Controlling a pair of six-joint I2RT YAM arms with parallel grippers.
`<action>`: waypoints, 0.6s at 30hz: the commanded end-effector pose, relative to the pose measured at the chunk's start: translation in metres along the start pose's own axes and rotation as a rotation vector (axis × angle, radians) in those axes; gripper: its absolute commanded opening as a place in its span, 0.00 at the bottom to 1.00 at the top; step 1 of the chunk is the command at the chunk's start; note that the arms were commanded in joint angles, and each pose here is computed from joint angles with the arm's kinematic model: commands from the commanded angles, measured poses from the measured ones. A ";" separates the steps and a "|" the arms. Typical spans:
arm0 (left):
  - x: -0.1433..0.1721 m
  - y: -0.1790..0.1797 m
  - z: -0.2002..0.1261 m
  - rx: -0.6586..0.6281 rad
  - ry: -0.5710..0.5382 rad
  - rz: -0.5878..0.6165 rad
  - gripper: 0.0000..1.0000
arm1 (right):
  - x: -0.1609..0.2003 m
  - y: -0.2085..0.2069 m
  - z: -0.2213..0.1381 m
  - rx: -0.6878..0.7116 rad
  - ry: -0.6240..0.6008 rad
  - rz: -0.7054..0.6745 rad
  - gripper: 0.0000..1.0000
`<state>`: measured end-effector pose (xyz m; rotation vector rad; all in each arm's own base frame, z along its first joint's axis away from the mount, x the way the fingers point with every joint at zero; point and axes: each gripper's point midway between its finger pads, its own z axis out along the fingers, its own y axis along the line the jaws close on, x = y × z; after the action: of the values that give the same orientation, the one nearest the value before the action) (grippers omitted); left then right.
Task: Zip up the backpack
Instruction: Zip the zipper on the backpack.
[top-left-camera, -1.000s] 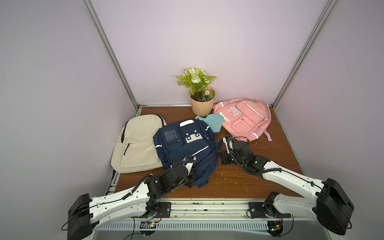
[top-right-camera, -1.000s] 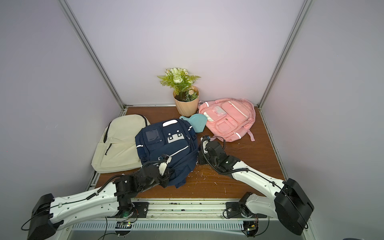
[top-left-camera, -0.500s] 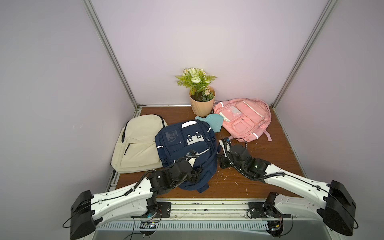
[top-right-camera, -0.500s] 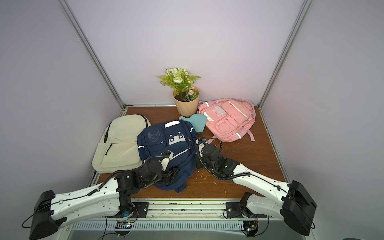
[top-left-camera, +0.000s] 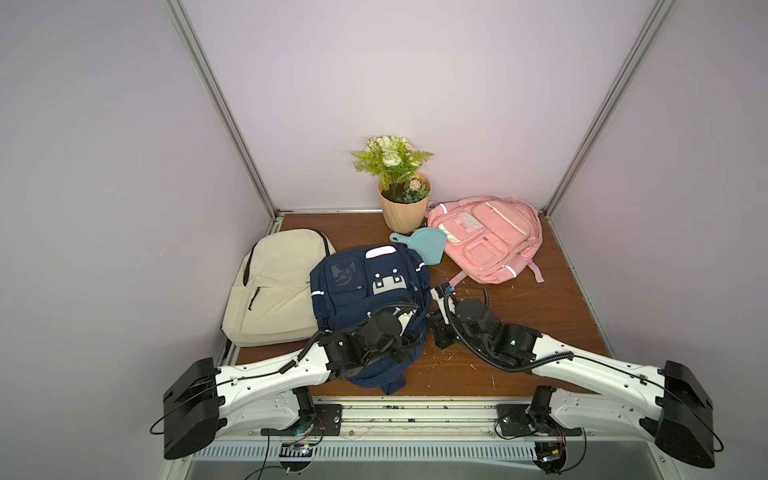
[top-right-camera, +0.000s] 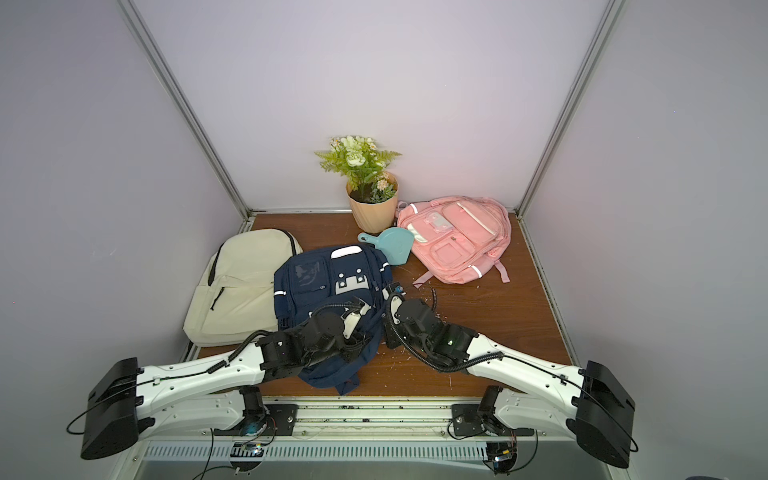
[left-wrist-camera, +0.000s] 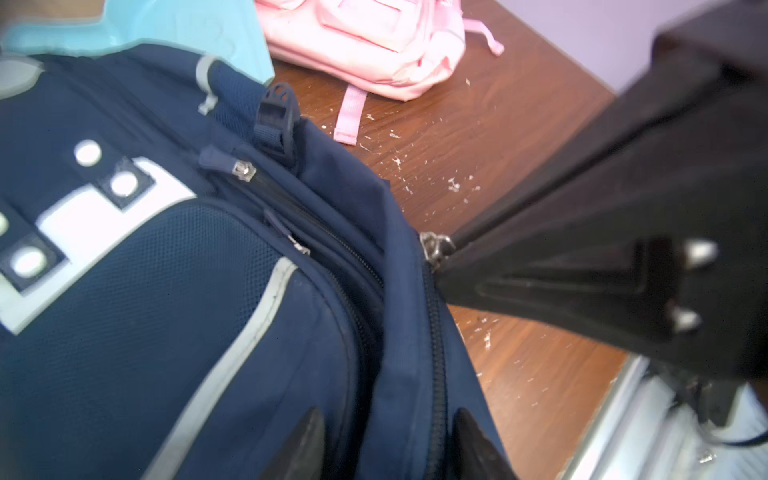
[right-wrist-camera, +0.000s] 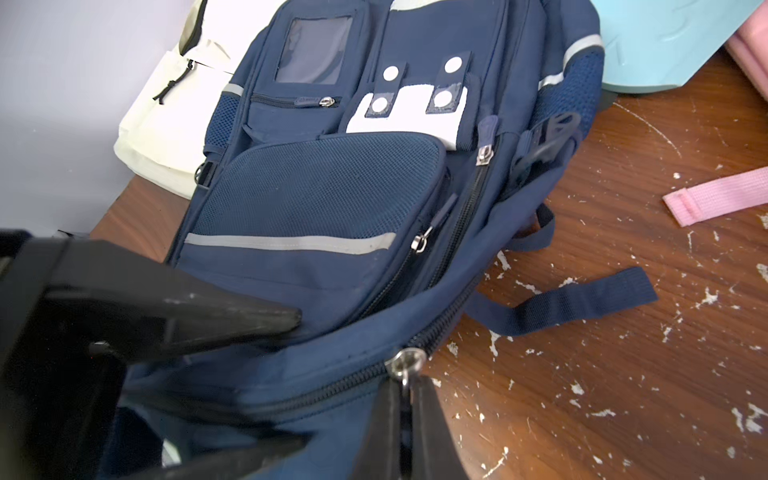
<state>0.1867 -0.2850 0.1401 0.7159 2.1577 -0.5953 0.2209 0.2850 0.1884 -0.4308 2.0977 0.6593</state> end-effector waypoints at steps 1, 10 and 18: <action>0.003 0.002 -0.002 0.002 -0.007 -0.008 0.25 | -0.040 0.005 -0.016 0.001 -0.140 0.046 0.00; 0.004 -0.003 -0.029 -0.042 -0.032 0.083 0.00 | -0.041 -0.090 -0.003 0.256 -0.120 0.152 0.00; 0.000 -0.029 -0.038 0.052 -0.062 0.106 0.00 | -0.070 -0.120 0.009 0.329 -0.167 0.153 0.00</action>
<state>0.1576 -0.2885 0.1633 0.7765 2.0521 -0.6329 0.2826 0.2383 0.1694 -0.2409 2.1866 0.5764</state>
